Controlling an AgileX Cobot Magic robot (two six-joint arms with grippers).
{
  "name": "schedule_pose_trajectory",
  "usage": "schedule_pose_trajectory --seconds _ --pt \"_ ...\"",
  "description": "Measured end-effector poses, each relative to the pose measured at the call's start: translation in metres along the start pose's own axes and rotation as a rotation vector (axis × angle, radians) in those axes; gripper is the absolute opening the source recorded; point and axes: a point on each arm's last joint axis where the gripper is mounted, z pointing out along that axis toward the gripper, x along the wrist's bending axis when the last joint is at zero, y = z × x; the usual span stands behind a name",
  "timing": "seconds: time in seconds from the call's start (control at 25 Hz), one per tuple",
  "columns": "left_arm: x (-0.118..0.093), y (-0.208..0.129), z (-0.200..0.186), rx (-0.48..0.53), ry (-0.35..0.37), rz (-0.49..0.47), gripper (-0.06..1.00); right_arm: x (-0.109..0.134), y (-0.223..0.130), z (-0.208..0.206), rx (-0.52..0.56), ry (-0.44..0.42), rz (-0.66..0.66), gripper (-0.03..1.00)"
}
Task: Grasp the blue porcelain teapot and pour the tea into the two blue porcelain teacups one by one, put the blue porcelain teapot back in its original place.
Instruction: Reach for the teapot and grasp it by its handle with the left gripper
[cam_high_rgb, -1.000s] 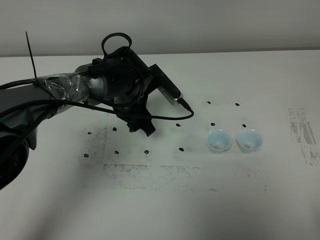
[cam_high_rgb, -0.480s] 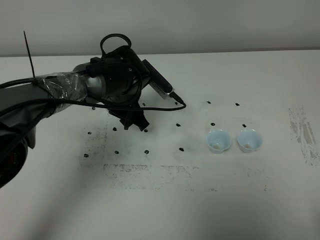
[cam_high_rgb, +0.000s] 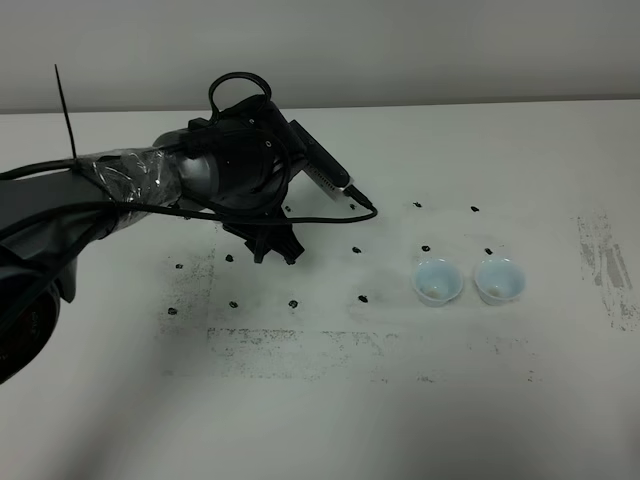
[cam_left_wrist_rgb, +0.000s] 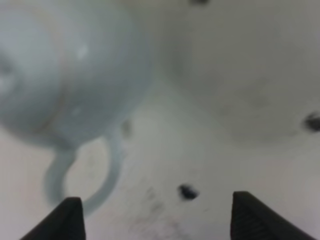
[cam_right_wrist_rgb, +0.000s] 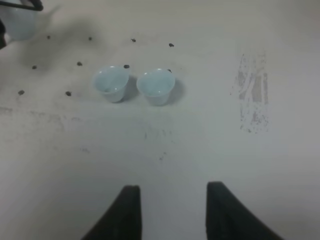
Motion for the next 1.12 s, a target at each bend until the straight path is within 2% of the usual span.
schedule_pose_trajectory --seconds 0.16,0.32,0.52,1.12 --pt "-0.012 0.006 -0.003 -0.055 -0.059 0.064 0.59 0.000 0.000 0.000 0.000 0.000 0.000 0.30" --pt "-0.013 0.006 0.005 -0.047 -0.065 0.107 0.59 0.000 0.000 0.000 0.000 0.000 0.000 0.30" --pt "-0.006 -0.001 0.026 0.003 -0.056 0.110 0.59 0.000 0.000 0.000 0.000 0.000 0.000 0.30" --pt "-0.003 -0.006 0.028 0.046 -0.042 0.087 0.59 0.000 0.000 0.000 0.000 0.000 0.000 0.30"
